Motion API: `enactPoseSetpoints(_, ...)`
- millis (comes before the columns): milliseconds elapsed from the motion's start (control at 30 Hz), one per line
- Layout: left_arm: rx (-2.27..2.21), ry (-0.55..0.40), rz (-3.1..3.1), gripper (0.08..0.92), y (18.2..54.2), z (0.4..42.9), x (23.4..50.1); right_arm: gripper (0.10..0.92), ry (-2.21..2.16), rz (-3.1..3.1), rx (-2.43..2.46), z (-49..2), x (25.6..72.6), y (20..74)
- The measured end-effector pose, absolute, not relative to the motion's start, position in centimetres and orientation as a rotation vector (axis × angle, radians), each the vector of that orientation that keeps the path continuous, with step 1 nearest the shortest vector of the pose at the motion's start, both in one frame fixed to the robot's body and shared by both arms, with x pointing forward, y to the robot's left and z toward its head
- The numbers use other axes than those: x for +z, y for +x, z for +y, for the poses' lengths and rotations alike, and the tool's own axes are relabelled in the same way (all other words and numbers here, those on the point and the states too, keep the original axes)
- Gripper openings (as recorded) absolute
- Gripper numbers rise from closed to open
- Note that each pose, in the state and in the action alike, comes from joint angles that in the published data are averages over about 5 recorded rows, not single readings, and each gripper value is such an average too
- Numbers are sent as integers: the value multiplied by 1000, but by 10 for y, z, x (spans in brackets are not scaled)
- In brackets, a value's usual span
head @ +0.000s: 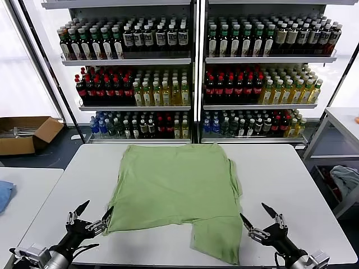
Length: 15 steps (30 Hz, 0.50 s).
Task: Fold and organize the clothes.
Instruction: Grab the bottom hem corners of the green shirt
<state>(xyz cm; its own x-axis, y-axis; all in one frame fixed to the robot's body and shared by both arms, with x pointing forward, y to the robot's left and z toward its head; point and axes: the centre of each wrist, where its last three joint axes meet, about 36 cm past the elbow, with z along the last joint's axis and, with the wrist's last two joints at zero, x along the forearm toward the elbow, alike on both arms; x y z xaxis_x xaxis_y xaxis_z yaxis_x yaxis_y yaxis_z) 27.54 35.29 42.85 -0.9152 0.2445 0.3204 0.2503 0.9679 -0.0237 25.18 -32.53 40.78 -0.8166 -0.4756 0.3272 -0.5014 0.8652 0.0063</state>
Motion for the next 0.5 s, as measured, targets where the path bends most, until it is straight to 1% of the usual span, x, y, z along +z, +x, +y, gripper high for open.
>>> enactPoseSetpoints(400,-46,-358,-2643,823,290,365,411,822,776,-2579,137,-310,396,234)
enactPoseSetpoints(500,-45,-353,-2622,823,293,368,407,791,772,-2553,143,-308,392,231)
